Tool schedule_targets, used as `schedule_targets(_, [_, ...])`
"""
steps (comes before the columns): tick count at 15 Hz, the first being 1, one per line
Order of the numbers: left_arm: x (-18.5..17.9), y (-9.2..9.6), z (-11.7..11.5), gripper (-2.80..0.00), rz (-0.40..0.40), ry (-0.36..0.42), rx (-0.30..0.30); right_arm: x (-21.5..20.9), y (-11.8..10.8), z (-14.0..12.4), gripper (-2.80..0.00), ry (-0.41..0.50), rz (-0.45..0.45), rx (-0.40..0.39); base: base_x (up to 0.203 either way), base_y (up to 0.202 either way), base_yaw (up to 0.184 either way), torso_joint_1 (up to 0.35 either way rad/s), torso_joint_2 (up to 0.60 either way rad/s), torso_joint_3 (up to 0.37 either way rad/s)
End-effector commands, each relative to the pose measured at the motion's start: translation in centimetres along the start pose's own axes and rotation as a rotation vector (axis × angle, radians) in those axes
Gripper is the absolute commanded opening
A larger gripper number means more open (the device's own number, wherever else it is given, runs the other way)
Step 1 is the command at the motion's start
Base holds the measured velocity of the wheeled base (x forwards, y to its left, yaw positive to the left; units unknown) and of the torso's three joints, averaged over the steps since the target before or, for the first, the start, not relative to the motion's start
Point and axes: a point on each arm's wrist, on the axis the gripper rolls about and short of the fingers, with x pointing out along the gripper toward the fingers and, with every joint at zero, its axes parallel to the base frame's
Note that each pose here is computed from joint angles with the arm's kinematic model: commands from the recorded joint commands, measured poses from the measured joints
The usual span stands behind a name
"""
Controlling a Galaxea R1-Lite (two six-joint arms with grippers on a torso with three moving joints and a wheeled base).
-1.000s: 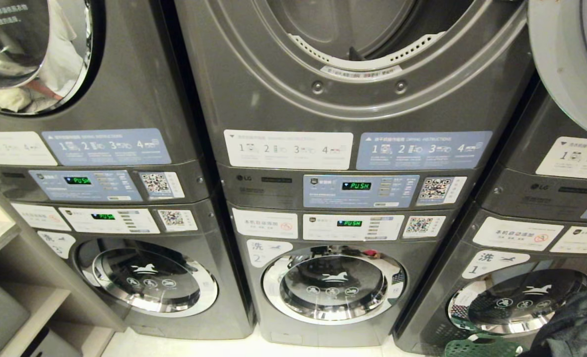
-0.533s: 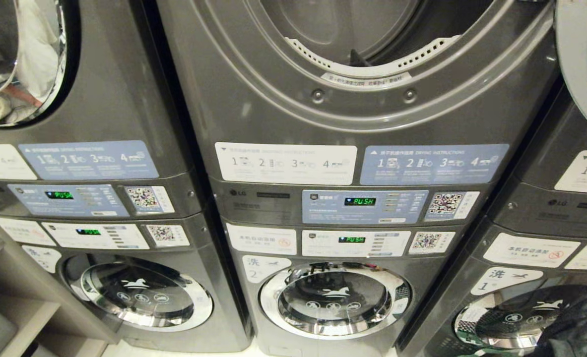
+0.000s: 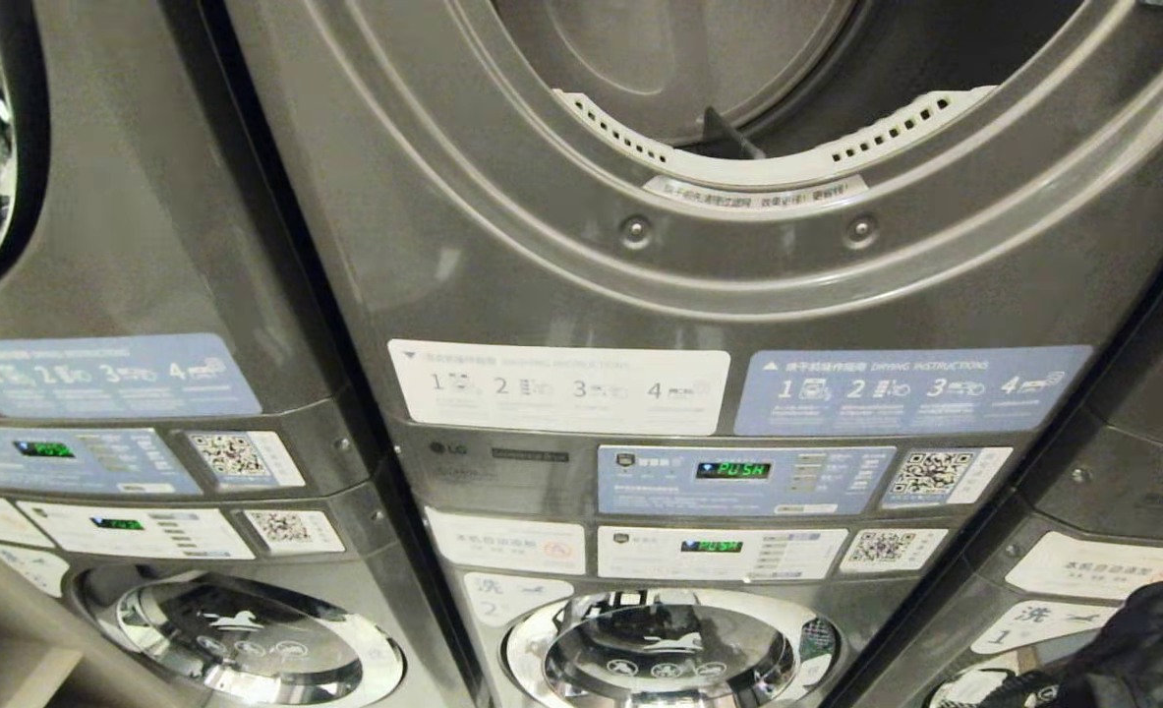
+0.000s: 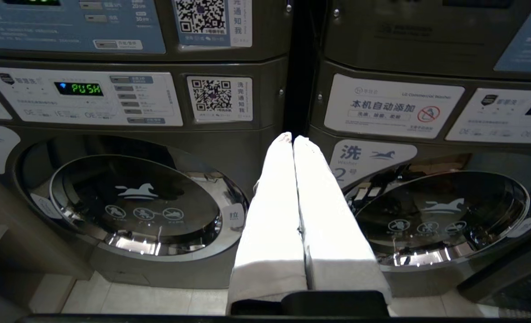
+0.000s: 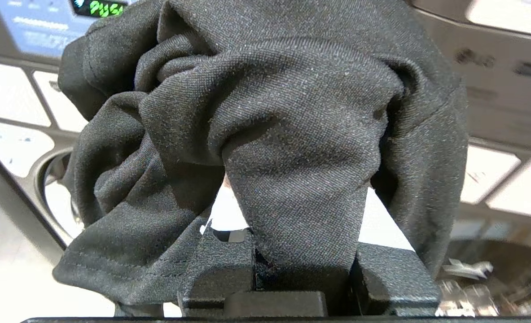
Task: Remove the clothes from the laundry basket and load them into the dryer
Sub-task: Put the clothes in the dryer
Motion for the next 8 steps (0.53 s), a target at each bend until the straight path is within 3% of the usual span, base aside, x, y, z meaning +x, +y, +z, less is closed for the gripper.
schedule_targets(1, [0.0, 0.0, 0.0, -2.8, 0.0, 0.0, -0.001, 0.1, 0.0, -0.5, -2.8, 0.018, 0.004, -0.001, 0.195, 0.0, -0.001, 0.0, 0.0, -0.001])
schedule_targets(6, [0.0, 0.0, 0.0, -2.8, 0.0, 0.0, -0.002, 0.1, 0.1, -0.5, -2.8, 0.015, 0.006, -0.019, 0.194, 0.0, 0.001, 0.005, 0.0, 0.004])
schedule_targets(8, [0.0, 0.0, -0.1, -2.8, 0.0, 0.001, -0.002, -0.2, -0.1, 1.0, -2.8, -0.047, 0.007, -0.065, 0.069, 0.0, 0.001, 0.002, 0.0, 0.0])
